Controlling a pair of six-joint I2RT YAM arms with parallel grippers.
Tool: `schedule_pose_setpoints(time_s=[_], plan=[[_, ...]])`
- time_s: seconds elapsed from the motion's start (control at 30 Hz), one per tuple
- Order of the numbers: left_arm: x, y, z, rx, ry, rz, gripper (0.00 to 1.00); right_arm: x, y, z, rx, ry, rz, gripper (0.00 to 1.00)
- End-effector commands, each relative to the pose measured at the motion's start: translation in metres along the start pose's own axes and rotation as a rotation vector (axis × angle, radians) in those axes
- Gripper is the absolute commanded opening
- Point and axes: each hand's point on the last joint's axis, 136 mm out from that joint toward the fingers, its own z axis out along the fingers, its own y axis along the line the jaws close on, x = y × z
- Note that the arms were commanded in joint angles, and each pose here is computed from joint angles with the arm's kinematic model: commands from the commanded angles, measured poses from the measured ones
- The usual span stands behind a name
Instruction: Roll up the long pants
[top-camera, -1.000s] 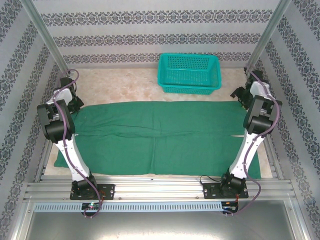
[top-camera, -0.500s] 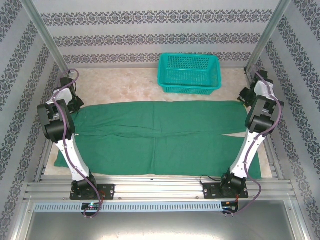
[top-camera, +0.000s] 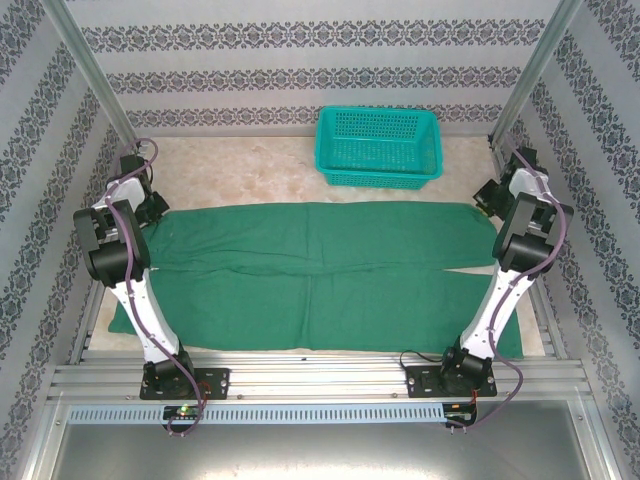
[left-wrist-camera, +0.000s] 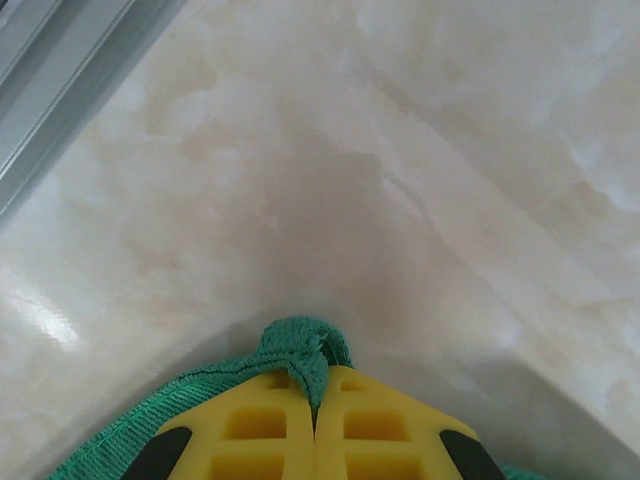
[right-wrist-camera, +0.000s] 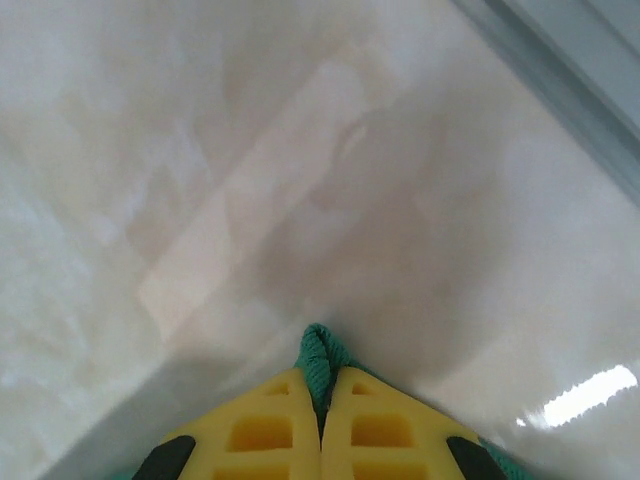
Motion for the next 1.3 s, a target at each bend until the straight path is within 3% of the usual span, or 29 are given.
schedule_pose_setpoints(time_s=[0.0, 0.57, 1.0, 1.27], plan=[[-0.012, -0.012, -0.03, 0.062, -0.049, -0.044, 0.0, -0.005, 0.013, -0.036, -0.054, -0.082, -0.002, 0.0], [-0.073, -0.015, -0.144, 0.085, -0.272, -0.1, 0.0, -0.033, 0.035, -0.15, -0.083, -0.35, -0.039, 0.0], [-0.101, -0.011, -0.184, 0.087, -0.344, -0.134, 0.0, -0.062, 0.042, -0.208, -0.102, -0.461, -0.026, 0.0], [-0.101, 0.001, -0.2, 0.084, -0.367, -0.155, 0.0, -0.042, 0.03, -0.224, -0.109, -0.503, -0.011, 0.0]])
